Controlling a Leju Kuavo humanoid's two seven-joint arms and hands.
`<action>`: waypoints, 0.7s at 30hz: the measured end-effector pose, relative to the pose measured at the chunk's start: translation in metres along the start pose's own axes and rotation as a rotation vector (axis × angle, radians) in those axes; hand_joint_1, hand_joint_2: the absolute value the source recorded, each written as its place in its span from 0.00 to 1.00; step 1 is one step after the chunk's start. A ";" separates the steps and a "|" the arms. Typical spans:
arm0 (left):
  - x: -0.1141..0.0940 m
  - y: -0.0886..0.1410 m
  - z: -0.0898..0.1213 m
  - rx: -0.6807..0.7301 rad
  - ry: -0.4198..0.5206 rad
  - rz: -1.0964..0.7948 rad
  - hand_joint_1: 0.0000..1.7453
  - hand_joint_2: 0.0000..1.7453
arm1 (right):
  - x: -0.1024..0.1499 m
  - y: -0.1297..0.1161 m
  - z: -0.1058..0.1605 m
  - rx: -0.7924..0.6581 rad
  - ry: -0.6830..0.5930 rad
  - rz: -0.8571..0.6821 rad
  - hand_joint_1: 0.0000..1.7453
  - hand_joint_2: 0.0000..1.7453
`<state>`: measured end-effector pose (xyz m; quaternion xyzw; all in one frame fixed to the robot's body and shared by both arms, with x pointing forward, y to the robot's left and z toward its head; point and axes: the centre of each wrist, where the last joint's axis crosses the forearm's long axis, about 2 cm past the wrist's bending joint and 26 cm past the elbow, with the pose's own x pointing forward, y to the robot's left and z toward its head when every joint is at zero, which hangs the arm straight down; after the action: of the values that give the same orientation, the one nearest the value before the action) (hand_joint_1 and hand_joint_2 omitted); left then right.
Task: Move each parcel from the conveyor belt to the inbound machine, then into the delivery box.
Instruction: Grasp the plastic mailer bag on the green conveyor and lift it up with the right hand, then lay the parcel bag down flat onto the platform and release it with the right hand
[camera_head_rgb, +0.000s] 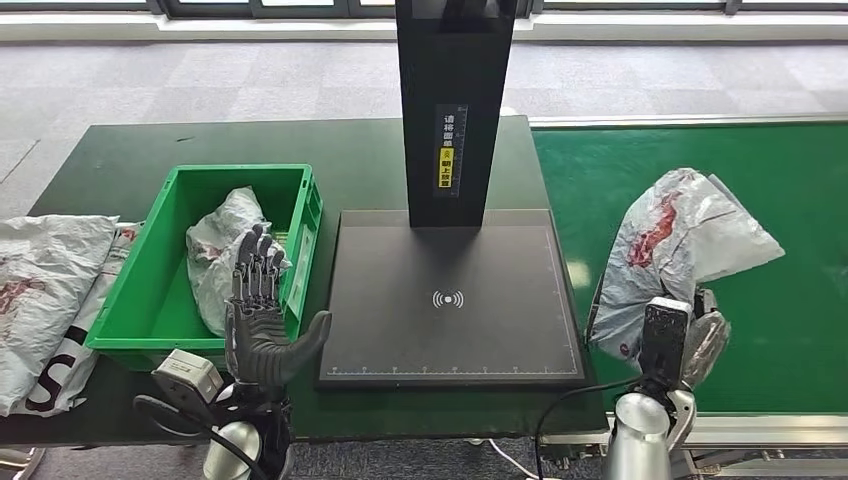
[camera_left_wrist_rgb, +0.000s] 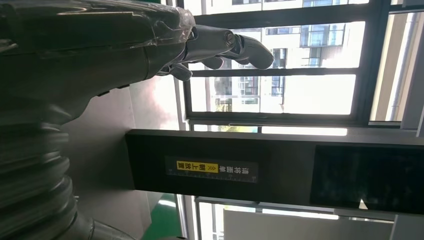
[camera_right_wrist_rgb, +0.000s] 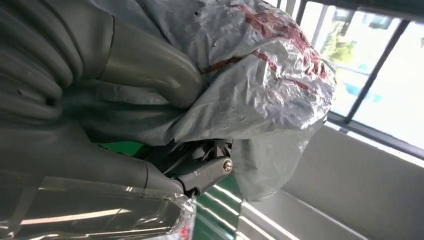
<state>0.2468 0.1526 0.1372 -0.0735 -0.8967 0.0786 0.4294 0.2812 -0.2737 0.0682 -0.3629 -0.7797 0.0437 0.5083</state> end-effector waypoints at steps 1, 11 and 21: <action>0.000 0.000 0.000 0.000 0.001 0.000 0.00 1.00 | 0.004 -0.001 -0.003 -0.009 -0.019 -0.002 1.00 1.00; -0.002 0.000 -0.001 -0.004 0.005 0.005 0.00 1.00 | 0.039 -0.011 -0.018 -0.158 -0.163 0.003 1.00 1.00; -0.007 -0.003 -0.014 -0.025 -0.007 0.024 0.00 1.00 | 0.088 0.061 -0.008 0.366 -0.257 -0.403 1.00 1.00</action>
<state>0.2614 0.1490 0.1411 -0.0893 -0.8982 0.0726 0.4243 0.2999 -0.1777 0.1122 -0.0945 -0.8731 0.1275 0.4610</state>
